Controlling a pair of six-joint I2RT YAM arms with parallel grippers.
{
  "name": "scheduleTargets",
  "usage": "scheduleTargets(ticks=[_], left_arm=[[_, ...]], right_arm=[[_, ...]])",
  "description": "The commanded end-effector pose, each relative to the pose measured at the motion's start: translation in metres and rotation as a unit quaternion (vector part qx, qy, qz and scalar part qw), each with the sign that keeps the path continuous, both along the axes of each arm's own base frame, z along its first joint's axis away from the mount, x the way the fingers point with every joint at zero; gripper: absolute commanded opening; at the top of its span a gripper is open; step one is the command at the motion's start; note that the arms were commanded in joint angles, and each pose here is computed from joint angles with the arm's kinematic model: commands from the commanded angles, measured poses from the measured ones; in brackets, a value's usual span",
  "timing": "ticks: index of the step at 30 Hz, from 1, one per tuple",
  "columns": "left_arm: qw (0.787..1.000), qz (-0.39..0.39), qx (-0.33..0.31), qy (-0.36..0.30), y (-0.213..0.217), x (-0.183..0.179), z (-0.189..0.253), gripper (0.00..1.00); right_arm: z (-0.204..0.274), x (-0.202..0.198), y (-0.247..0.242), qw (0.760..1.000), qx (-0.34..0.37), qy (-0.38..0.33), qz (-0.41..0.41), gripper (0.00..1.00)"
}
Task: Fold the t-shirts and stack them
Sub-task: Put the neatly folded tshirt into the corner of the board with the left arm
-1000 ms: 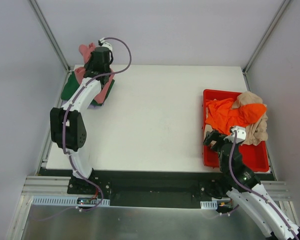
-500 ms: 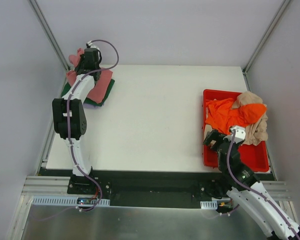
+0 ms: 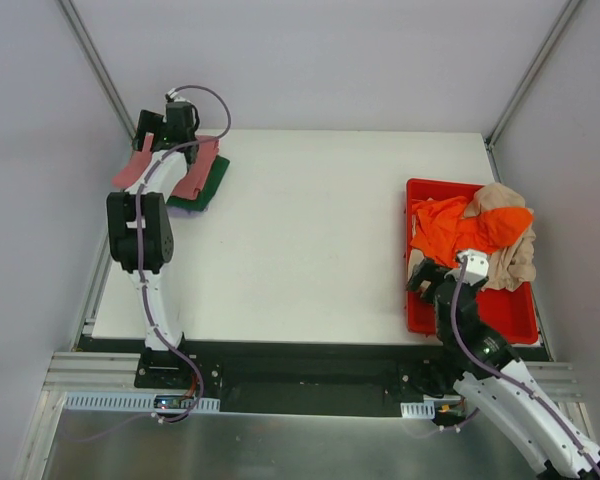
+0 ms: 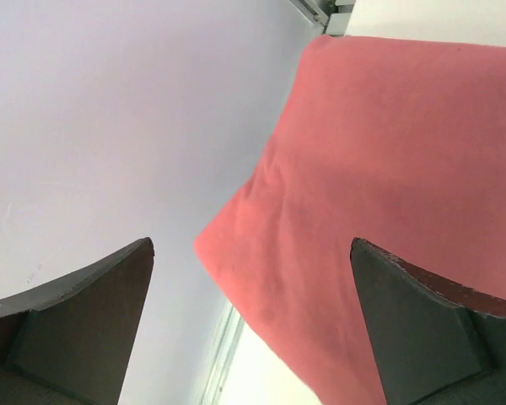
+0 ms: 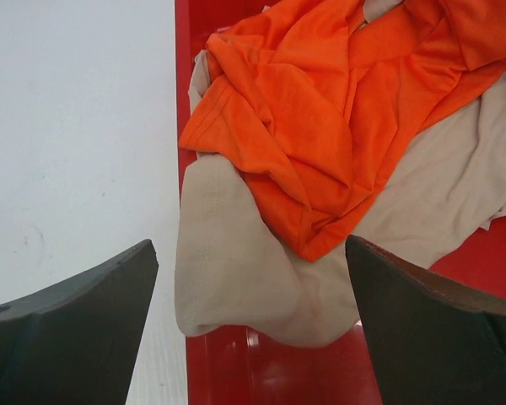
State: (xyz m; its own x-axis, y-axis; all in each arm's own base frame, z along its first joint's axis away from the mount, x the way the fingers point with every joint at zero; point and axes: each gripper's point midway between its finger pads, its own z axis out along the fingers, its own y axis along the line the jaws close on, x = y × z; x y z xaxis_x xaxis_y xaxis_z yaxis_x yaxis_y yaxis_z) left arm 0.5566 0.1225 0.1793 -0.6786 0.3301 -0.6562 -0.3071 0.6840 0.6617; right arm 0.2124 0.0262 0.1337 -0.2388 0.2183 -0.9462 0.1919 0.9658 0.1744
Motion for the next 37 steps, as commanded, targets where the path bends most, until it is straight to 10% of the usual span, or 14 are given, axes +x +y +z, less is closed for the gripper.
scheduleTargets(ticks=[1,5,13,18,23,37], left_arm=[[0.992,0.023,-0.069,-0.106,-0.008,-0.023,0.081,0.99],[0.963,-0.011,-0.228,-0.142,-0.048,-0.063,0.109,0.99],[0.828,-0.050,-0.526,-0.189,-0.149,-0.168,0.110,0.99],[0.864,-0.050,-0.489,-0.112,-0.195,-0.258,0.001,0.99],[0.838,-0.016,-0.543,-0.049,-0.204,-0.333,-0.100,0.99],[0.819,-0.092,-0.556,-0.105,-0.204,-0.341,-0.069,0.99]], right_arm=[[0.004,0.002,0.015,0.998,-0.011,0.043,0.035,0.96],[-0.009,-0.003,0.028,0.991,-0.024,0.114,0.065,0.96],[-0.021,-0.006,0.057,0.980,0.012,0.163,0.112,0.96],[-0.023,-0.012,0.069,0.976,0.033,0.151,0.151,0.96],[-0.031,-0.021,0.073,0.971,0.042,0.148,0.181,0.96],[-0.025,-0.014,0.087,0.972,0.096,0.080,0.200,0.96]])
